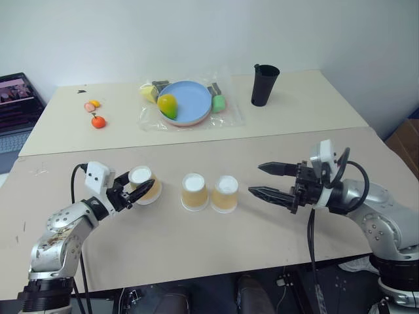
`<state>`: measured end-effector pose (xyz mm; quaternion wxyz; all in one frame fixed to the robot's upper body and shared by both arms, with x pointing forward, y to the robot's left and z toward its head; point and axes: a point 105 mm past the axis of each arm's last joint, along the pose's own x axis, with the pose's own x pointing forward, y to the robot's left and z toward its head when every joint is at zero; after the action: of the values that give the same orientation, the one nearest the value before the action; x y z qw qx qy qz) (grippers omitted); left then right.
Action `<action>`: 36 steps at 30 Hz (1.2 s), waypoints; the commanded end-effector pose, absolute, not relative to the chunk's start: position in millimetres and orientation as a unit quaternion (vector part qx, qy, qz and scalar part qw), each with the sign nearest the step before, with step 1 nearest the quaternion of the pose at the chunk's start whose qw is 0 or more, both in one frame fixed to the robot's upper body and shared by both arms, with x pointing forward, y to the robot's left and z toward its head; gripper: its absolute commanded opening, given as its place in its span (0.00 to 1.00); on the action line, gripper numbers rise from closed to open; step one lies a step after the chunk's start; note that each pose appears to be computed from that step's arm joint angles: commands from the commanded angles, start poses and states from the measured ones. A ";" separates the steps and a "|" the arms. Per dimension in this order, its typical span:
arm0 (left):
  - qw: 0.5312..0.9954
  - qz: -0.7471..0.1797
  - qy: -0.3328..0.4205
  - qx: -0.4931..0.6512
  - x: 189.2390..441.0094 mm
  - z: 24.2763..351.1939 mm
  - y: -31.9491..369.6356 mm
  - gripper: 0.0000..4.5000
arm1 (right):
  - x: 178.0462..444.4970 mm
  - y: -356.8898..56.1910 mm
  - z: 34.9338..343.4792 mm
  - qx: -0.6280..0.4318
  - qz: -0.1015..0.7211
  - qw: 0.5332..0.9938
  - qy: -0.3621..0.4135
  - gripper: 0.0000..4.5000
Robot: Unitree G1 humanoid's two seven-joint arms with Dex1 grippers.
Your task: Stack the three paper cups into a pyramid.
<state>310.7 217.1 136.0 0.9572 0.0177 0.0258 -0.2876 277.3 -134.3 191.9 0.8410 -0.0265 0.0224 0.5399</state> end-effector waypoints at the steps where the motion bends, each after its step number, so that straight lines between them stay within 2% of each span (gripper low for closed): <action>1: 0.948 -0.315 -0.025 0.045 317.4 167.9 204.0 0.61 | 273.7 -133.8 206.4 -0.041 0.544 0.838 -0.004 1.00; 8: 0.891 -0.442 -0.077 0.070 322.2 231.4 159.4 0.61 | 274.2 -136.2 206.1 -0.047 0.542 0.839 0.001 1.00; 12: 0.812 -0.581 -0.036 0.032 296.0 257.1 126.5 0.61 | 269.8 -137.9 205.8 -0.049 0.544 0.838 0.006 1.00; 18: 0.732 -0.681 0.014 -0.012 274.7 271.2 103.0 0.61 | 261.7 -139.0 203.4 -0.050 0.546 0.836 0.015 1.00; 23: 0.721 -0.692 0.031 0.018 278.1 262.6 97.2 0.61 | 257.3 -138.8 201.4 -0.054 0.545 0.837 0.019 1.00; 27: 0.726 -0.685 0.037 0.056 291.9 243.6 97.3 0.61 | 254.6 -140.7 202.1 -0.050 0.533 0.844 0.015 1.00; 31: 0.730 -0.680 0.031 0.062 300.9 239.6 95.5 0.61 | 252.6 -140.1 201.0 -0.048 0.530 0.846 0.015 1.00; 36: 0.722 -0.688 0.030 0.065 300.8 239.8 91.4 0.61 | 251.4 -139.8 199.2 -0.048 0.529 0.847 0.018 1.00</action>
<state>302.7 93.3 224.2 0.7278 0.0402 0.0592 -0.6820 255.5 -139.4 188.5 0.8480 -0.0351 0.0363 0.5276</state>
